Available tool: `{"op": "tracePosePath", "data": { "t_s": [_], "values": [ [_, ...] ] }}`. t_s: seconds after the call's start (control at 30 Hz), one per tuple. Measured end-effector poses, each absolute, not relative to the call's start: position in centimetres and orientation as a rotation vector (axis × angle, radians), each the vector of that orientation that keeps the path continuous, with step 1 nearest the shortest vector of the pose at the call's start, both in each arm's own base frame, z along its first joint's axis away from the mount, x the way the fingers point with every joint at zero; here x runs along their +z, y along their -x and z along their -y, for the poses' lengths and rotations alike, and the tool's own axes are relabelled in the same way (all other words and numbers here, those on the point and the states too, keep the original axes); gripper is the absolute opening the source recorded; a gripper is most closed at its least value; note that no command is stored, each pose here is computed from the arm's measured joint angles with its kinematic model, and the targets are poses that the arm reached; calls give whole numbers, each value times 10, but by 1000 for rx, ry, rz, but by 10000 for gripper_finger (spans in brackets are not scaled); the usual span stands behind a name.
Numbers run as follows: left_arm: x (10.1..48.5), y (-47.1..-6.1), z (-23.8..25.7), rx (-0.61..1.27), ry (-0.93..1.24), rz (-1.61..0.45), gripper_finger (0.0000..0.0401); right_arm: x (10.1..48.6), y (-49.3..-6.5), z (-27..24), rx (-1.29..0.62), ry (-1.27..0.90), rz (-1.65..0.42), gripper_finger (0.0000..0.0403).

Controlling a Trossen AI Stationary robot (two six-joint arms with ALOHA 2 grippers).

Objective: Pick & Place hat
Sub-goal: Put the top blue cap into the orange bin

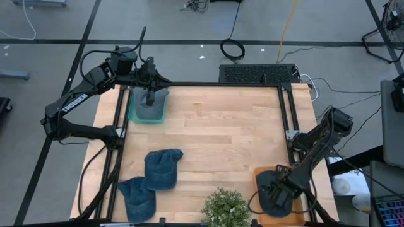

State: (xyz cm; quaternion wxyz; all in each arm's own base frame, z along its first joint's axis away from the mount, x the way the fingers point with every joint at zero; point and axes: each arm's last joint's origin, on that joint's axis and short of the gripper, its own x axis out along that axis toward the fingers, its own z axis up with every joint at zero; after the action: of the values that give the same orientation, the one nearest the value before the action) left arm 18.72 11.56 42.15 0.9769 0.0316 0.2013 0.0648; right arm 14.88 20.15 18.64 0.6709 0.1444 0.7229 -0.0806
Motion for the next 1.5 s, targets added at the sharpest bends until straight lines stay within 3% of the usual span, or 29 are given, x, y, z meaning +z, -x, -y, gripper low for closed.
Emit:
{"op": "tracePosePath", "data": {
  "t_s": [0.17, 0.37, 0.47, 0.6, 0.73, 0.83, 0.97, 1.13, 1.5],
  "values": [
    [421, -187, -116, 131, -64, -406, 35, 188, -148, -197, -210, -344, -1680, 0],
    [421, -187, -116, 131, -64, -406, 35, 219, -143, -191, -139, -417, -1605, 0],
    [421, -187, -116, 131, -64, -406, 35, 237, -139, -181, -88, -393, -1458, 0],
    [421, -187, -116, 131, -64, -406, 35, 259, -139, -163, -80, -182, -1090, 0],
    [421, -187, -116, 131, -64, -406, 35, 277, -141, -147, -181, 80, -684, 0],
    [421, -187, -116, 130, -64, -406, 35, 286, -148, -132, -286, 227, -495, 0],
    [421, -187, -116, 131, -64, -406, 35, 286, -165, -102, -364, 237, -398, 0],
    [421, -187, -116, 131, -64, -406, 35, 275, -184, -72, -224, 210, -257, 0],
    [421, -187, -116, 131, -64, -406, 35, 249, -180, -52, -277, 279, -43, 0]
  ]
}}
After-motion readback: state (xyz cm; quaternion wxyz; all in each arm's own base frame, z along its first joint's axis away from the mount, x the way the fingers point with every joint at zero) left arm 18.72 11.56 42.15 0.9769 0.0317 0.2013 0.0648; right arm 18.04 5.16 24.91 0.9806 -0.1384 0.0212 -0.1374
